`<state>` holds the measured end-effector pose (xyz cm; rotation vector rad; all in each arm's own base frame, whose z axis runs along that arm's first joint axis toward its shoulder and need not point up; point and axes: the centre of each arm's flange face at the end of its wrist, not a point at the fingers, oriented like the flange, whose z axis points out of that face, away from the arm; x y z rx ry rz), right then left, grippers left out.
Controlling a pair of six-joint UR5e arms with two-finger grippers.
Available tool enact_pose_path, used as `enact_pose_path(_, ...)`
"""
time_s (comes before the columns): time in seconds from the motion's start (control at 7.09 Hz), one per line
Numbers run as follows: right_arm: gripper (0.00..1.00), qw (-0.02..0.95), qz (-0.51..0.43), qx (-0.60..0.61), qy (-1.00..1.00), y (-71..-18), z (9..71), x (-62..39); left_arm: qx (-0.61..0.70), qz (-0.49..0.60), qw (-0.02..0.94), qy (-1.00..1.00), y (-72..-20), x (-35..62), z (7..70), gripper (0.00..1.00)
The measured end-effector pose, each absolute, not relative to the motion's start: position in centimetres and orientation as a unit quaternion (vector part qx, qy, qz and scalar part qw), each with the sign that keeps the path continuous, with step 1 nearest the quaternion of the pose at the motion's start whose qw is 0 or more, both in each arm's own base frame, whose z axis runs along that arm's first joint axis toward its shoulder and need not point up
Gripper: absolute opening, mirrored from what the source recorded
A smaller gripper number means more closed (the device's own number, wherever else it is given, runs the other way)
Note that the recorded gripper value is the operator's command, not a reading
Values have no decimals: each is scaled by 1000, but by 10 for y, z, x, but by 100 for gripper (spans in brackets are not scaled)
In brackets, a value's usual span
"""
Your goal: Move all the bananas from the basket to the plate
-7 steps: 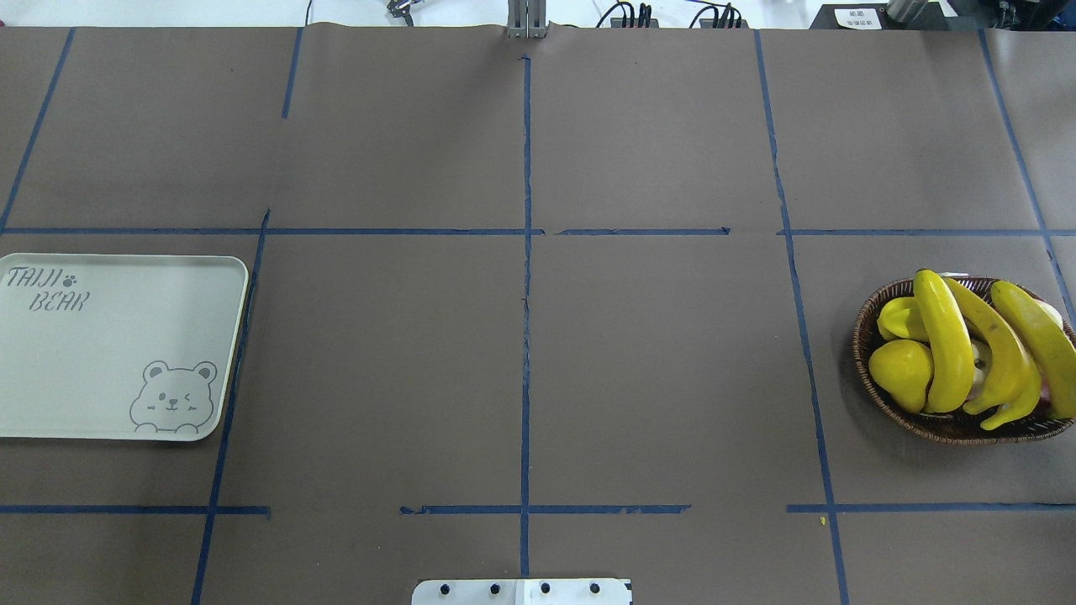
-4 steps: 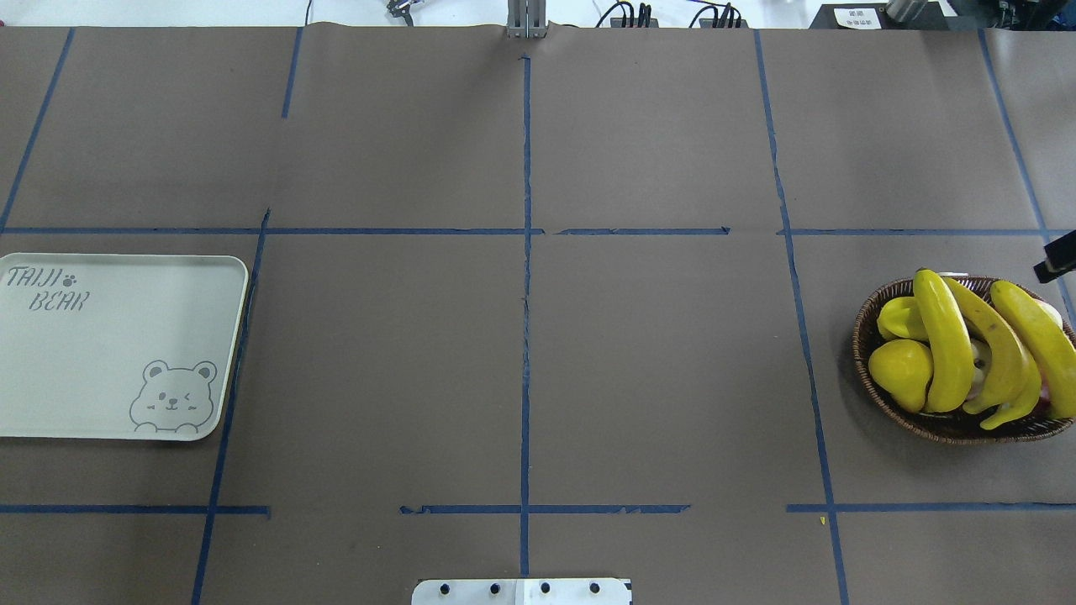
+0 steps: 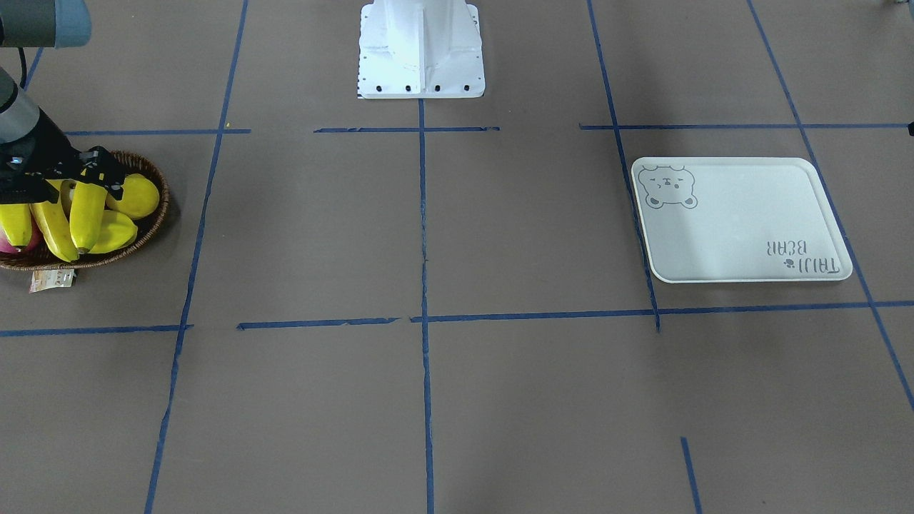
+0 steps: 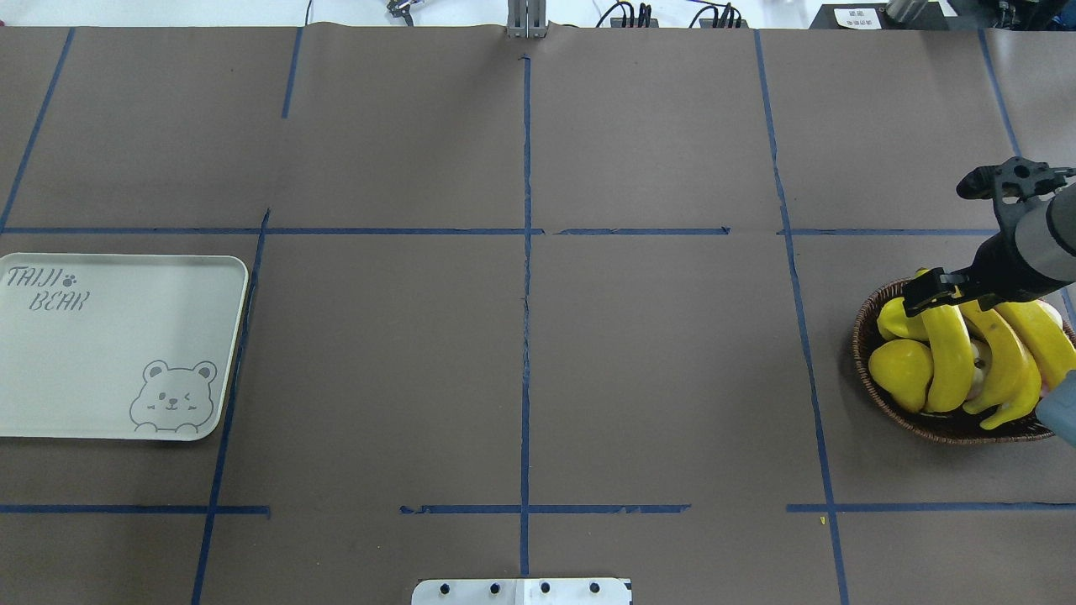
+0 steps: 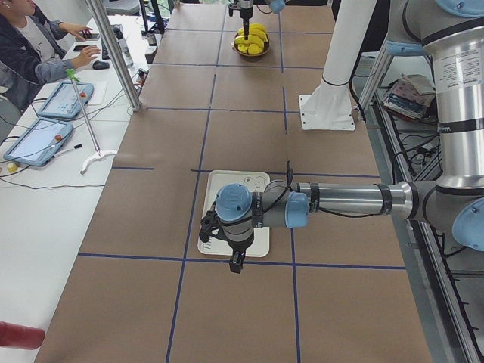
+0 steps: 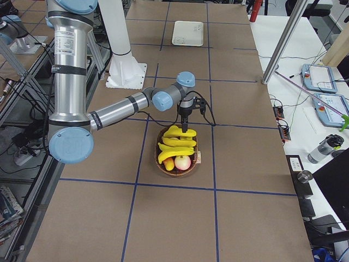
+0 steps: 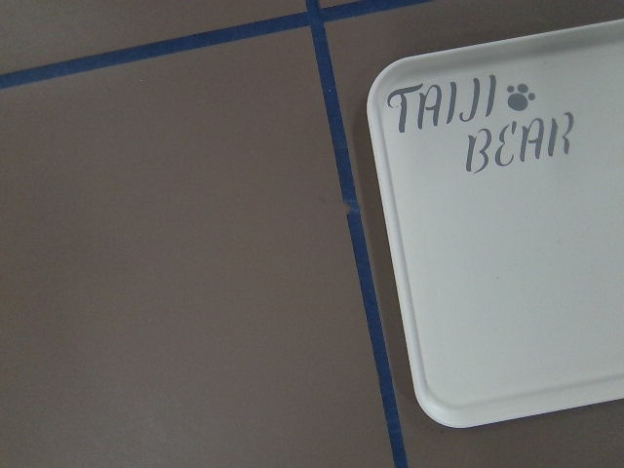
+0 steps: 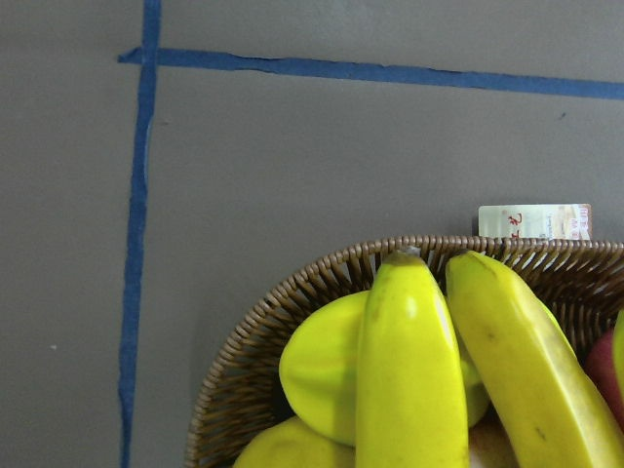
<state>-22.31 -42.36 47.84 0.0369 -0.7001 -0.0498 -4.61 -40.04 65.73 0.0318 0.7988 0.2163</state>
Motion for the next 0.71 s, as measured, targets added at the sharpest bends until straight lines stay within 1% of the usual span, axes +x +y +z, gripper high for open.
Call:
enact_pose_path(0.14,90,942,-27,13,-334,-422,487,-231,14,108,915,388,-401,-44,658,99)
enact_pose_path(0.28,82,944,-29,8,-328,-421,496,-236,13,109,915,388,-401,-42,658,99)
enact_pose_path(0.42,44,946,-31,5,-324,-421,500,-238,13,110,915,388,-401,-41,658,99)
enact_pose_path(0.56,21,946,-32,4,-322,-421,502,-239,12,111,915,388,-401,-41,658,99)
enact_pose_path(0.71,13,946,-33,3,-322,-421,502,-240,12,112,915,388,-401,-39,658,99)
